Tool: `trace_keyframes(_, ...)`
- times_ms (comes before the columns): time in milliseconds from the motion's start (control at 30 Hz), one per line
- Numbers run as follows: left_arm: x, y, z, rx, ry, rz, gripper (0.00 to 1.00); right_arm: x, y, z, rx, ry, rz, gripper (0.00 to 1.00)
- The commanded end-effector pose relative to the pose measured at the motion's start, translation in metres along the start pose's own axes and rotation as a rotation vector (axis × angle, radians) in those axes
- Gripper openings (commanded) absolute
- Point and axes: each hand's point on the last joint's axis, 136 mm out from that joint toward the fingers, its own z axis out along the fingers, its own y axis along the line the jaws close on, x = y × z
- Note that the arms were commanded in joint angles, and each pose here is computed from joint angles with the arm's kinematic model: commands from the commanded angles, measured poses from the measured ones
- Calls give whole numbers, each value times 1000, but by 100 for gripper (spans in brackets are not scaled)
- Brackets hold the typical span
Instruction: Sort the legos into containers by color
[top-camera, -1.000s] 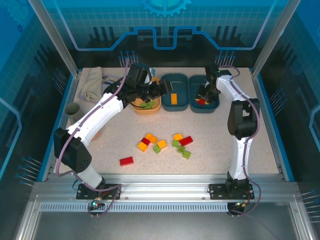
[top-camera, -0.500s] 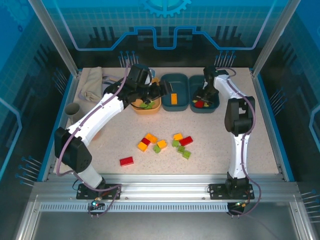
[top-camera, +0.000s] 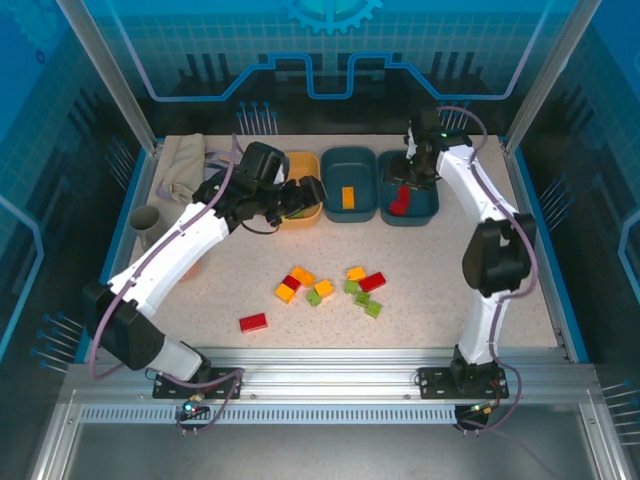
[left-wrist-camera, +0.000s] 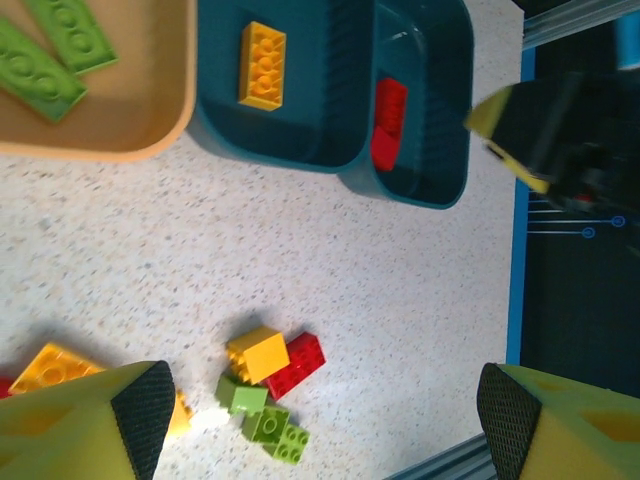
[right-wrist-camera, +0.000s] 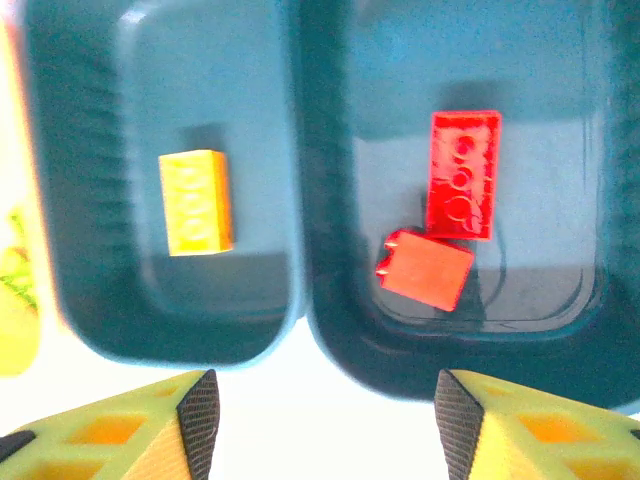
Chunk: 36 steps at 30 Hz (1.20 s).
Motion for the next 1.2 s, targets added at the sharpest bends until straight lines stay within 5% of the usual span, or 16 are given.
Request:
trace_keyframes(0, 15, 28, -18, -88, 3, -48, 83, 19, 27, -18, -14, -41, -142, 61)
trace_keyframes(600, 82, 116, -55, -276, 46, -192, 82, 157, 127, -48, -247, -52, -505, 66)
trace_keyframes(1167, 106, 98, -31, -109, 97, -208, 82, 235, 61, 47, 45, 356, -552, 80)
